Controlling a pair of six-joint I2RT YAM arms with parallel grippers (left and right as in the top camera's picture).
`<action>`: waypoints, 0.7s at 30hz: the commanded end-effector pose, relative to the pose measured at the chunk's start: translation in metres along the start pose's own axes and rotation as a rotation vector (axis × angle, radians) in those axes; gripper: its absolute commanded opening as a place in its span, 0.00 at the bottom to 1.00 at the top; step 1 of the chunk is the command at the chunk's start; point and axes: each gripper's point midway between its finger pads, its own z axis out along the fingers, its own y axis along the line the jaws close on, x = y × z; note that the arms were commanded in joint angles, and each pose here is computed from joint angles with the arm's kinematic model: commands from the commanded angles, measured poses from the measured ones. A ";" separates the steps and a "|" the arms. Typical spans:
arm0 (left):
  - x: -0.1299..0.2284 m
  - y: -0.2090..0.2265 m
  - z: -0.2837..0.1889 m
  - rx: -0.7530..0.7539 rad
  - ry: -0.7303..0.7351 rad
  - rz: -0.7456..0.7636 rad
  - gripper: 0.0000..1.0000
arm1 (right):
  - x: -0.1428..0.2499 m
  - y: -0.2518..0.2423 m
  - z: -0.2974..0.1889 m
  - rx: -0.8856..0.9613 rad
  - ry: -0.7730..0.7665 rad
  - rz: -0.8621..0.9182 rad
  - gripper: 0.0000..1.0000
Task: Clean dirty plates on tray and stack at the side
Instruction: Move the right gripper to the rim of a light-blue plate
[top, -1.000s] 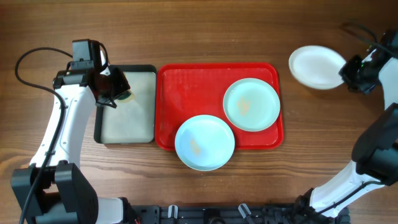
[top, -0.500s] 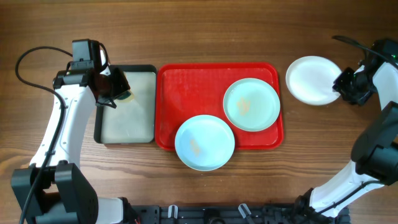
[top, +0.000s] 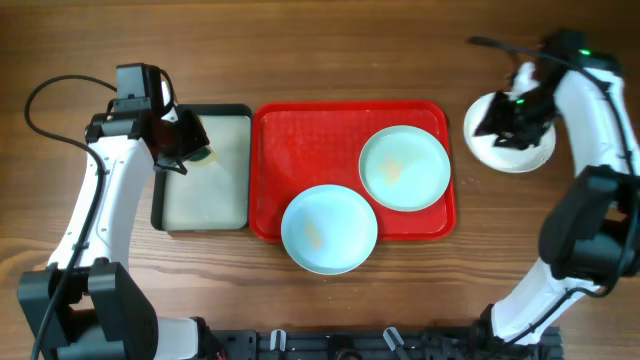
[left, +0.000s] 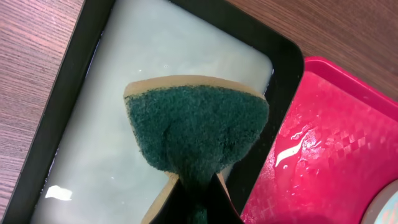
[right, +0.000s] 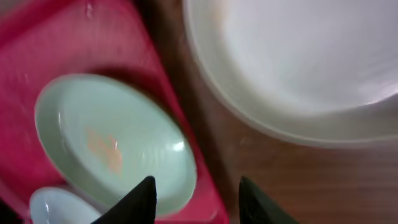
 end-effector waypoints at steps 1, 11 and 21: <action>0.002 -0.003 0.000 0.012 0.007 0.024 0.04 | 0.045 0.048 0.003 0.007 0.124 -0.197 0.39; 0.002 -0.003 0.000 0.011 0.008 0.024 0.04 | 0.151 0.125 0.045 0.099 0.340 -0.584 0.35; 0.004 -0.002 0.000 0.009 0.014 0.024 0.04 | 0.167 0.130 0.092 0.223 0.264 -0.697 0.34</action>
